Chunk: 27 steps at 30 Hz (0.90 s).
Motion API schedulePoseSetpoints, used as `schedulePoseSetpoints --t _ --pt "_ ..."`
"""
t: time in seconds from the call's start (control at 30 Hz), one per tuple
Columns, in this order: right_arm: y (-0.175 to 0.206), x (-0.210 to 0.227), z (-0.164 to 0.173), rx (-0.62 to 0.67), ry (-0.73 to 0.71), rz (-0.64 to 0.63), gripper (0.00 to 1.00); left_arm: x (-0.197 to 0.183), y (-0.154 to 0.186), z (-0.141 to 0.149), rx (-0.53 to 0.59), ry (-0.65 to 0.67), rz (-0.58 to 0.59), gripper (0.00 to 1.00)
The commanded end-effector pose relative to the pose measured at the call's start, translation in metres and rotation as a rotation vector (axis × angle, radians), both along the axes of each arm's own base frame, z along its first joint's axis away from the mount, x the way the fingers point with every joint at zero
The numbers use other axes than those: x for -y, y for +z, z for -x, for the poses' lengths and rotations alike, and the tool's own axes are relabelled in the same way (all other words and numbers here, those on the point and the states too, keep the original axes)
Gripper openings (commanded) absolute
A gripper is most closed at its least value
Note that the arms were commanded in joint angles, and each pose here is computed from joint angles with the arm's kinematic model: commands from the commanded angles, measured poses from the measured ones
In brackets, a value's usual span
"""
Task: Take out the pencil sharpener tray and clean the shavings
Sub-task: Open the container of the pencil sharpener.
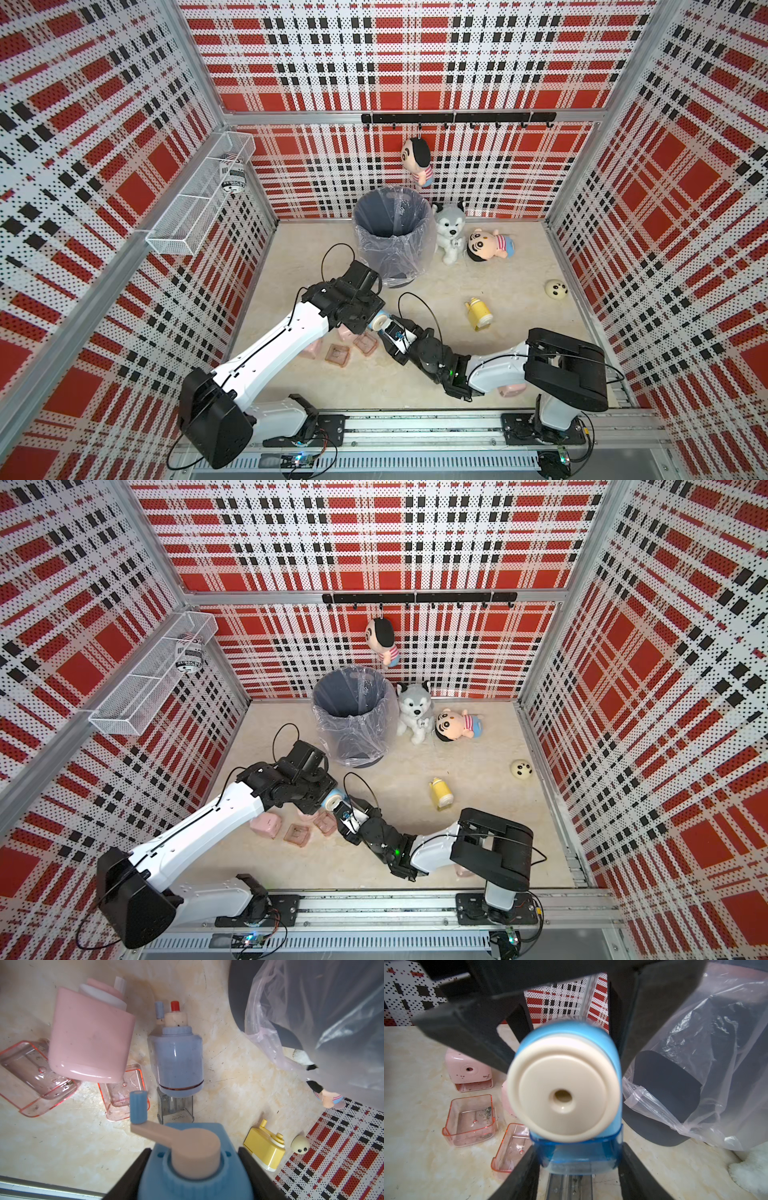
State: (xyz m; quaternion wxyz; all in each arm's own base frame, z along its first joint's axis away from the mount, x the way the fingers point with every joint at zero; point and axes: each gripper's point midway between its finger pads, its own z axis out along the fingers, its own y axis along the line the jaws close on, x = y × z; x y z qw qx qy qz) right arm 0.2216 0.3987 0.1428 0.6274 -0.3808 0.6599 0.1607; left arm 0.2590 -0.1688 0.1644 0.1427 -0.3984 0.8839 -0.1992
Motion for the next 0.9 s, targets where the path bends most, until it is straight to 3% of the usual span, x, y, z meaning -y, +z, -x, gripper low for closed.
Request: schedulePoseSetpoints --t 0.0,0.33,0.6,0.87 --pt "0.012 0.004 0.001 0.022 -0.031 -0.026 0.55 -0.019 0.006 -0.011 0.070 0.059 -0.064 0.47" --pt "0.016 0.001 0.008 0.018 0.015 -0.057 0.56 -0.019 0.008 -0.011 0.077 0.061 -0.063 0.47" --pt "0.016 0.001 0.000 0.035 -0.037 -0.034 0.57 -0.019 0.008 -0.011 0.077 0.057 -0.060 0.46" --pt "0.012 -0.011 -0.009 0.033 -0.070 0.005 0.82 -0.017 0.010 -0.011 0.077 0.052 -0.052 0.46"
